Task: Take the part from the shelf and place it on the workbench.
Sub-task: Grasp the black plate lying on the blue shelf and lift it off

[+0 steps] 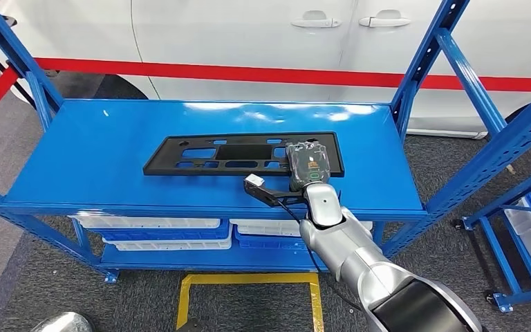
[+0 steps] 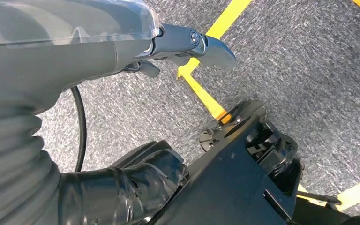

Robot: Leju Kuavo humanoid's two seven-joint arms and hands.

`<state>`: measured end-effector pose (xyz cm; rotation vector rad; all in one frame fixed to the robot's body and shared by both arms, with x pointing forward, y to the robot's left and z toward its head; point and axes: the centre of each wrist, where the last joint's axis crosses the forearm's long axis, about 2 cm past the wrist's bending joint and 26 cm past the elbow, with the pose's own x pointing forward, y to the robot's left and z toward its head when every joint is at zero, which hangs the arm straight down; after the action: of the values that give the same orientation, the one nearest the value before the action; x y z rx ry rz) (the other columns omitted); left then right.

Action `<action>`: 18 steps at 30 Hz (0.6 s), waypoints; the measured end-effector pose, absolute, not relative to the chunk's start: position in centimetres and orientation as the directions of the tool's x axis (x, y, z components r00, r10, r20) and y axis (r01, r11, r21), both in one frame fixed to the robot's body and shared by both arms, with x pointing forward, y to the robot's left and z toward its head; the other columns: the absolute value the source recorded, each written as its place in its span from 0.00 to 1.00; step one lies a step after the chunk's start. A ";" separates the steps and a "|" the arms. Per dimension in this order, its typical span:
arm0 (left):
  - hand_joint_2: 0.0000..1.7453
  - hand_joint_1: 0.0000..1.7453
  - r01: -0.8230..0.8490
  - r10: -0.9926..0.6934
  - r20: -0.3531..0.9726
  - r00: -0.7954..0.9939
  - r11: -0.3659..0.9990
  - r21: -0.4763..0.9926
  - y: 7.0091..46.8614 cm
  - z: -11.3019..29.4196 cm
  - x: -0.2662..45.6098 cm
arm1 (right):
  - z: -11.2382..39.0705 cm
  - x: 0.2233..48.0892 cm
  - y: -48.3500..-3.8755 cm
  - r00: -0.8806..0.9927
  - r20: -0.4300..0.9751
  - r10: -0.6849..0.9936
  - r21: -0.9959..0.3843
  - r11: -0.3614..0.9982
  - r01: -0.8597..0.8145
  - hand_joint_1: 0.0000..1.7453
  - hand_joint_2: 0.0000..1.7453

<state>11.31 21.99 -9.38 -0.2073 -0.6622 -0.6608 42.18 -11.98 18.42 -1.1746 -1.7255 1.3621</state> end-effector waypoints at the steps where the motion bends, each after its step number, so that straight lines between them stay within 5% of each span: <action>1: 1.00 0.00 0.628 -0.500 0.629 0.595 0.778 0.025 22.0 -9.4 11.3 | 18.5 42.2 -12.0 -0.397 -0.044 0.917 -0.964 0.065 0.256 1.00 1.00; 18: 1.00 0.00 0.624 -0.496 0.632 0.595 0.781 0.026 22.0 -9.4 11.4 | 18.4 42.2 -11.9 -0.400 -0.038 0.916 -0.965 0.071 0.254 1.00 1.00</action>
<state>11.40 22.01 -9.36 -0.2069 -0.6662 -0.6560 42.16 -11.91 18.44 -1.1682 -1.7297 1.3579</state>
